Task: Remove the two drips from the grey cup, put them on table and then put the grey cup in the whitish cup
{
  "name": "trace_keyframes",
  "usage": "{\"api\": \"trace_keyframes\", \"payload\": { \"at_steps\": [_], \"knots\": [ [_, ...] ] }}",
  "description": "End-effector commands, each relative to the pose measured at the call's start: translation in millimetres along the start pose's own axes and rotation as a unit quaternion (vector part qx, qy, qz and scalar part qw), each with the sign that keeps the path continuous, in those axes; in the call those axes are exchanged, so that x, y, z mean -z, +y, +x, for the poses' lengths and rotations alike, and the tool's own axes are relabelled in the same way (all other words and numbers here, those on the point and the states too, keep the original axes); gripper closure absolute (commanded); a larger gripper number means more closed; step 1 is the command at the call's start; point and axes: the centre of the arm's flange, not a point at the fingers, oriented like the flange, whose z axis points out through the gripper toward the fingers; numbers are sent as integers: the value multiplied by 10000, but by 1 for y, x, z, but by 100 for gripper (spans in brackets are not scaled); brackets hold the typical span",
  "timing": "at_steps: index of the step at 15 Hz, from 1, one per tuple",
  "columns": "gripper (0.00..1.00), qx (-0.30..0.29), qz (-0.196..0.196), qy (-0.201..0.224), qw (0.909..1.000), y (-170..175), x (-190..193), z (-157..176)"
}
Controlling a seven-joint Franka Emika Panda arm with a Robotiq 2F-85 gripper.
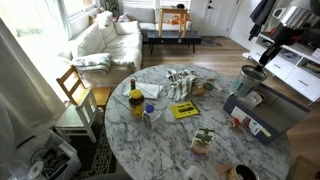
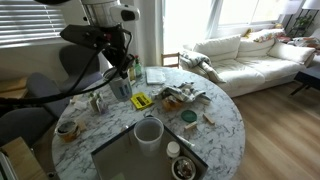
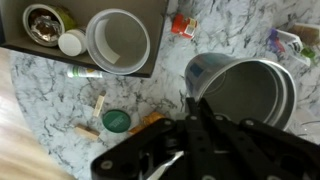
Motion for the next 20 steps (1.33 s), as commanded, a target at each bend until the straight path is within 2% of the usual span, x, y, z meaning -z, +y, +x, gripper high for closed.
{"api": "trace_keyframes", "payload": {
  "at_steps": [1, 5, 6, 12, 16, 20],
  "knots": [
    [95, -7, -3, 35, 10000, 1, 3, -2],
    [95, 102, 23, -87, 9999, -10, -9, 5],
    [99, 163, 22, -80, 9998, -11, -8, 7],
    [99, -321, -20, 13, 9995, 42, 18, 10],
    [99, -745, -312, -281, 9963, 94, 17, 4],
    [99, -939, -398, -646, 9927, 130, -4, -1]
  ]
}}
